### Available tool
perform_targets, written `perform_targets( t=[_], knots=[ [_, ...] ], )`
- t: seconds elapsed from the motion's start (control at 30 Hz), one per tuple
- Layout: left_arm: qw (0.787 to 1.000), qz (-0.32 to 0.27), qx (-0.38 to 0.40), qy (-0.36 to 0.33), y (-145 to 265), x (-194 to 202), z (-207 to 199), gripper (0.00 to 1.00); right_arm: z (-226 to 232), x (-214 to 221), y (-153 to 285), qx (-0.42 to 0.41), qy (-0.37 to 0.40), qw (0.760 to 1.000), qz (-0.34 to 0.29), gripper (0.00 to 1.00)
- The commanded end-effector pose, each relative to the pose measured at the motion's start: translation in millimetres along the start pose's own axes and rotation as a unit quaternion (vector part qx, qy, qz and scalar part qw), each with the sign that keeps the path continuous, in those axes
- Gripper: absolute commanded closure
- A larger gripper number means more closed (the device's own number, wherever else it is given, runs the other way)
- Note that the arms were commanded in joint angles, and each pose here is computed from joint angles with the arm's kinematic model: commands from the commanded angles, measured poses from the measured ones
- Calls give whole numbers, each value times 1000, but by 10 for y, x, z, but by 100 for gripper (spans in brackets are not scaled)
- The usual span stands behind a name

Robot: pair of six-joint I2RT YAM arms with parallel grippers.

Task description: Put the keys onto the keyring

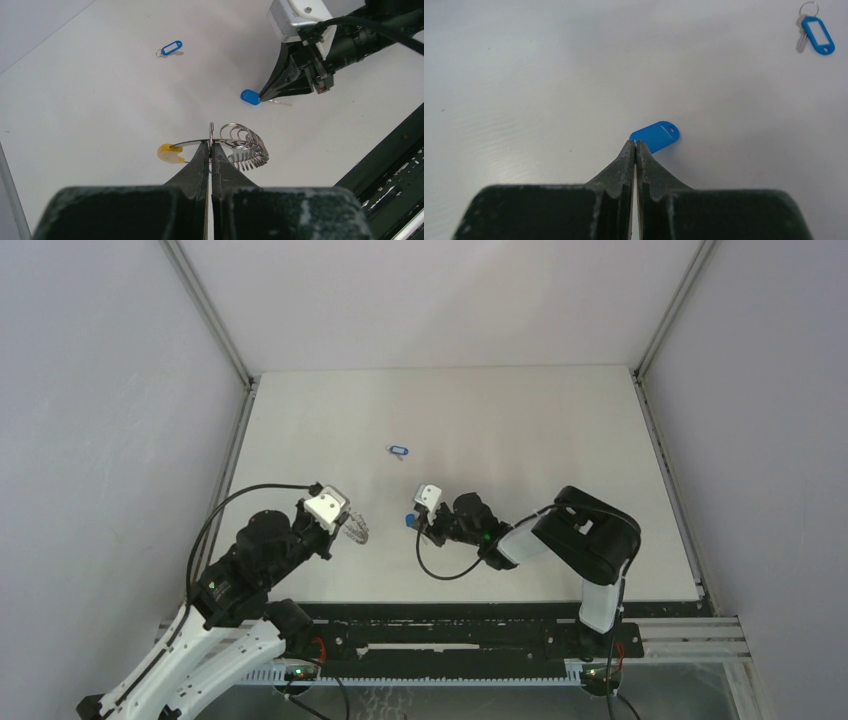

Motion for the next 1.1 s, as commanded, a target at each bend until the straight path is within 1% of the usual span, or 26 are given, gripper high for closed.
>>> perform_targets(
  t=[0.0,0.17,0.3,0.4,0.57,0.63,0.7,0.9,1.07],
  knots=[
    [1000,-19,-15,-5,-10,-74,65,100,-69,-287,-203,-3,6,998,-68,100],
    [1000,-19,-16,-4,-10,-73,69,99,-90,-150,-245,-2,0,999,-54,100],
    [1000,-19,-16,-4,-12,-76,72,100,-59,-44,-240,-12,-6,999,-33,96],
    [1000,-18,-15,-3,-12,-75,70,100,-40,-80,-198,-15,-7,1000,-24,88],
    [1000,-21,-20,-1,5,-82,85,100,-44,-295,-37,-10,-16,1000,3,67],
    [999,-23,-26,1,17,-85,103,100,-72,-334,32,1,-29,999,33,62],
    [999,-25,-36,4,34,-90,130,100,-82,-357,114,5,-36,997,64,59],
    [998,-24,-54,10,55,-79,185,100,-148,-430,285,34,-43,985,166,59],
    [997,-18,-77,17,67,-55,256,100,-166,-516,336,52,-50,975,210,62]
  ],
)
Point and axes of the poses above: each gripper's point midway between its finger pads, its own y axis back along the fingers, its own z axis along the line the jaws close on, x = y × z, the point moved 3 cm from there along y, back along the fingers, and after that the axes turned 6 degrees about -y, right-handed, at the moved point
